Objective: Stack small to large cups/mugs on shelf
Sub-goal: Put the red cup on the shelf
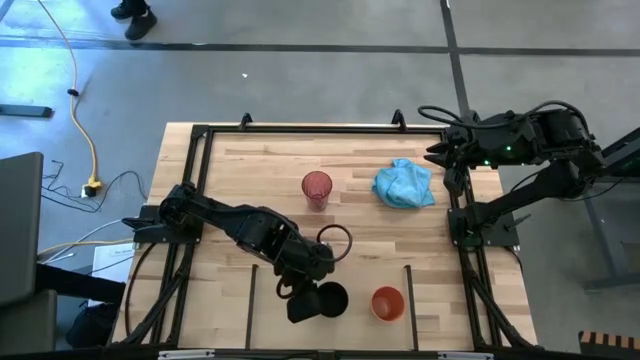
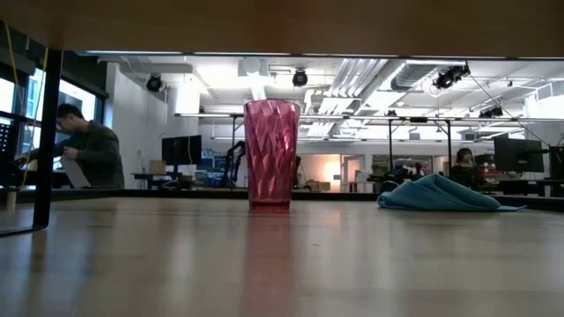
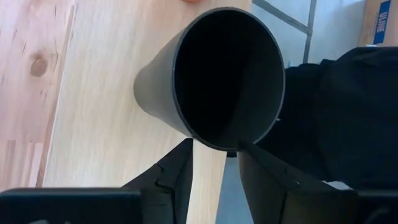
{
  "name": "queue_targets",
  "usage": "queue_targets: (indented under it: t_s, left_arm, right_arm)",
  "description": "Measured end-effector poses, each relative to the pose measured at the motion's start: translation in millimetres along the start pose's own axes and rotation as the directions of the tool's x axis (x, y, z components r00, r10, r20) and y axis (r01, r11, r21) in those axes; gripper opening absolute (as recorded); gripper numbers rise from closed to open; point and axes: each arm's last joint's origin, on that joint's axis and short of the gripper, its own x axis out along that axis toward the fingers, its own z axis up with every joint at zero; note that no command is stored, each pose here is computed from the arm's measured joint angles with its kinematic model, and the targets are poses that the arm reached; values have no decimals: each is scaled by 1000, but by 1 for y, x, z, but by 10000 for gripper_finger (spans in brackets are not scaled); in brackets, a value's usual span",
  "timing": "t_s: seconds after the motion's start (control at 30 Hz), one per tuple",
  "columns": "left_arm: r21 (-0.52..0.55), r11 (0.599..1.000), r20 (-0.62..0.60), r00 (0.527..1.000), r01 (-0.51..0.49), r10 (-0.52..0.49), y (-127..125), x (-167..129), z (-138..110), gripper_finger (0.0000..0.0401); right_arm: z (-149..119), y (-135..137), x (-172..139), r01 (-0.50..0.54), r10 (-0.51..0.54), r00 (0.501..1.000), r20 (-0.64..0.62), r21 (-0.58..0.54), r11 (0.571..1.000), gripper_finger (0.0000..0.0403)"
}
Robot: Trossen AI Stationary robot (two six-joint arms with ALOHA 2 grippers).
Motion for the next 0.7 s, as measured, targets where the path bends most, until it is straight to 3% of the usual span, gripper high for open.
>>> queue_targets:
  t_s: [0.37,0.6,0.7]
  left_arm:
    - [7,1000,-11,1000,-13,13,2,-5,-3,115]
    - [9,999,102,994,-42,41,5,-46,-9,115]
    - [29,990,192,973,-136,128,11,-67,-14,115]
  right_arm:
    - [-1,0,0,2,-2,1000,-6,-10,1000,78]
    - [-2,-1,0,7,-7,1000,-21,-16,1000,78]
    - [-2,-1,0,7,-7,1000,-22,-15,1000,78]
